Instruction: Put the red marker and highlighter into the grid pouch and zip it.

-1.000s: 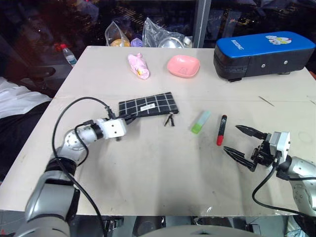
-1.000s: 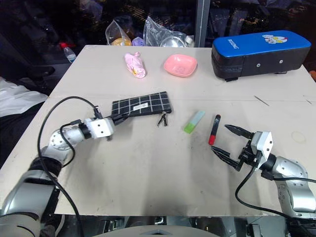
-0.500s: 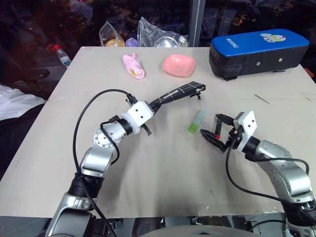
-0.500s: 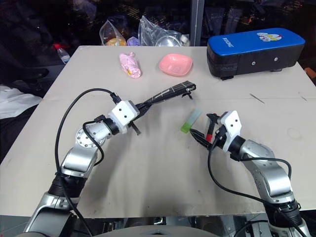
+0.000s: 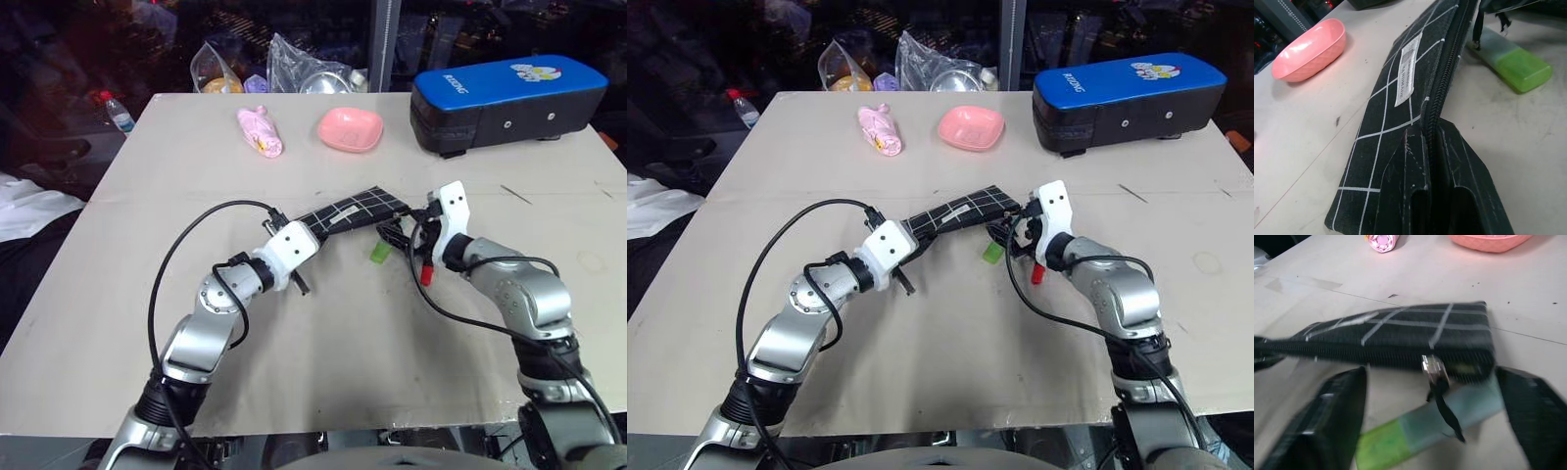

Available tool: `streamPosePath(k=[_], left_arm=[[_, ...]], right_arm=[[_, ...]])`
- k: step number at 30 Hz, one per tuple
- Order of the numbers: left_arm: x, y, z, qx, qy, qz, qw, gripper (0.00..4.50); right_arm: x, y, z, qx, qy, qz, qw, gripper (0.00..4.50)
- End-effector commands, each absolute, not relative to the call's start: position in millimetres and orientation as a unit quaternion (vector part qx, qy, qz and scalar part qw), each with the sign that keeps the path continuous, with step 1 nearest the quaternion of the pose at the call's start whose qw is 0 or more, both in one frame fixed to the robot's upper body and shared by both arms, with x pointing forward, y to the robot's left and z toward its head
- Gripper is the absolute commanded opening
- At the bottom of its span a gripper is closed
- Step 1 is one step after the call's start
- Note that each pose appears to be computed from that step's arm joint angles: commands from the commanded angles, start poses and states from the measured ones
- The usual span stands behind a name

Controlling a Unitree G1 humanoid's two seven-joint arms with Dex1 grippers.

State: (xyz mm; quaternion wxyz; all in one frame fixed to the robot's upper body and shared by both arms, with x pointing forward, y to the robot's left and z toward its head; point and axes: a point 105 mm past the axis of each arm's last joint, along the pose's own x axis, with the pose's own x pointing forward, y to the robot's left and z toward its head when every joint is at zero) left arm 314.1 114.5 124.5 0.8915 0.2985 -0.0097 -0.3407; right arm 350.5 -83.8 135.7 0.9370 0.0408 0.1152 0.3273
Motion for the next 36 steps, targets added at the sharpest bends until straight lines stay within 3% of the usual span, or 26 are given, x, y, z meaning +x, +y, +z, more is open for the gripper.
streamPosePath(k=[1,6,12,13,18,26,36], left_arm=[[310,110,137,0.305,-0.039,-0.338,0.89,0.0],[308,110,135,0.301,-0.039,-0.339,0.891,0.0],[302,105,138,0.286,-0.054,-0.356,0.888,0.0],[301,105,139,0.285,-0.058,-0.358,0.887,0.71],[291,123,142,0.32,-0.105,-0.333,0.881,2.59],[285,163,127,0.37,-0.147,-0.286,0.871,2.59],[308,154,117,0.388,-0.199,-0.322,0.84,2.59]], right_arm=[[354,-78,149,0.051,0.097,0.33,0.937,2.23],[357,-77,148,0.053,0.096,0.328,0.938,0.03],[359,-81,146,0.048,0.094,0.316,0.943,0.03],[360,-82,147,0.047,0.093,0.315,0.943,0.0],[360,-90,149,0.041,0.085,0.314,0.945,0.0],[354,-94,153,0.039,0.085,0.346,0.933,0.0],[348,-91,152,0.037,0.096,0.374,0.922,0.0]])
